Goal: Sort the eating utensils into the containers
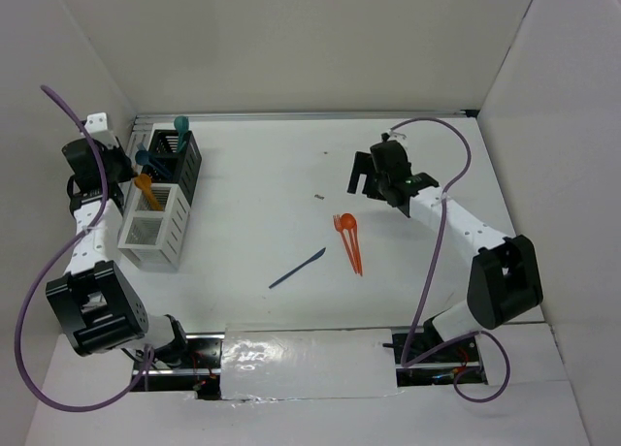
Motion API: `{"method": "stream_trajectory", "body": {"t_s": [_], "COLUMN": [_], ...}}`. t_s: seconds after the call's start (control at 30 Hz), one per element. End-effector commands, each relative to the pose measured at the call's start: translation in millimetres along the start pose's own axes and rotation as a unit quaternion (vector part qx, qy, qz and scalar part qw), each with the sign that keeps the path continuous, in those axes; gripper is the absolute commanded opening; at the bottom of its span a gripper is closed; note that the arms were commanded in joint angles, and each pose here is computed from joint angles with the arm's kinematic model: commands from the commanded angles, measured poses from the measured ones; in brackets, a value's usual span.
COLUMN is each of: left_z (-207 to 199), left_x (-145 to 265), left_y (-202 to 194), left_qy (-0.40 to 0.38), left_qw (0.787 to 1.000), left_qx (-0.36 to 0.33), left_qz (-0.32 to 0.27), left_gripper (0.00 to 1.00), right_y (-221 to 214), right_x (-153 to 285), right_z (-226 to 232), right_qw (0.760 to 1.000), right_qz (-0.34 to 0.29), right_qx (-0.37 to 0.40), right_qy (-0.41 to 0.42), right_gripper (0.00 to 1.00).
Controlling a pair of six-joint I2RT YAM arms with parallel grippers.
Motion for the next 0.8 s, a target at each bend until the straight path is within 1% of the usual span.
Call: {"method": "stream_trajectory", "body": {"t_s": [0.0,0.03,0.07,0.1,0.13,0.17,0.23,0.27,0.3,0.33,0.37,0.4,0.43,0.47,0.5,0.53,0.57,0.6,0.63,0.67,0.77], "left_z": [-3,-3,-3,-3,-3,-3,-5,-6,-7,-9,-10,-12,-15,-17,-22,-24,-31,-37,-49,-58,-95], "left_x": [-1,-1,0,0,1,1,2,3,6,10,11,20,29,31,42,43,50,54,61,65,75], "left_y": [2,-1,0,-1,-1,-1,-1,0,0,8,11,20,32,37,45,45,59,59,64,71,68], "left_qy": [-0.013,-0.015,-0.016,-0.015,-0.014,-0.017,-0.024,-0.029,-0.033,-0.034,-0.034,-0.034,-0.042,-0.048,-0.057,-0.072,-0.090,-0.102,-0.132,-0.153,-0.210], "left_qw": [1.000,1.000,1.000,1.000,1.000,1.000,1.000,0.999,0.999,0.999,0.999,0.999,0.999,0.999,0.998,0.997,0.995,0.994,0.991,0.988,0.977], "left_qx": [0.010,0.007,0.005,0.005,0.007,0.007,0.009,0.009,0.013,0.014,0.016,0.018,0.017,0.020,0.036,0.036,0.031,0.037,0.031,0.018,0.000], "left_qz": [-0.001,0.002,0.001,0.003,0.009,0.011,0.018,0.019,0.031,0.024,0.025,0.013,0.002,0.001,0.007,0.009,-0.004,0.011,0.012,0.008,0.037], "left_gripper": [0.23,0.23,0.25,0.28,0.32,0.38,0.44,0.53,0.58,0.63,0.70,0.70,0.73,0.74,0.75,0.75,0.75,0.76,0.75,0.76,0.76], "right_y": [-15,-15,-23,-20,-24,-24,-27,-28,-30,-30,-31,-33,-39,-38,-42,-42,-48,-55,-58,-60,-72], "right_x": [-8,-7,-8,-7,-7,-8,-13,-12,-14,-14,-14,-12,-13,-12,-11,-11,-12,-13,-15,-17,-21], "right_z": [-9,-8,-12,-11,-12,-12,-14,-14,-14,-14,-16,-16,-18,-19,-19,-20,-22,-23,-23,-22,-22], "right_qw": [0.999,0.999,0.999,0.999,0.999,0.999,0.999,0.999,0.998,0.998,0.998,0.998,0.998,0.998,0.997,0.997,0.997,0.996,0.995,0.995,0.992], "right_qz": [0.025,0.026,0.035,0.030,0.033,0.035,0.042,0.046,0.050,0.050,0.053,0.057,0.066,0.063,0.071,0.071,0.080,0.092,0.095,0.101,0.125], "right_qx": [-0.027,-0.029,-0.028,-0.030,-0.027,-0.026,-0.024,-0.022,-0.023,-0.024,-0.023,-0.023,-0.018,-0.020,-0.013,-0.008,-0.005,-0.002,0.002,0.006,0.009], "right_qy": [-0.016,-0.010,-0.016,-0.009,-0.010,-0.011,-0.015,-0.017,-0.019,-0.019,-0.022,-0.018,-0.017,-0.009,0.001,0.001,0.002,0.006,0.011,0.014,0.030], "right_gripper": [1.00,1.00,1.00,1.00,1.00,1.00,1.00,1.00,1.00,1.00,1.00,1.00,1.00,1.00,1.00,1.00,1.00,0.97,0.97,0.95,0.90]}}
Point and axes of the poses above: each gripper's point midway between its finger pads, its own x axis back along the fingers, its own z axis along the line the jaws close on, y = z × x, the point moved 10 cm from there along x, back along the fingers, and after that the axes turned 5 degrees about x, right-handed, at the moved point
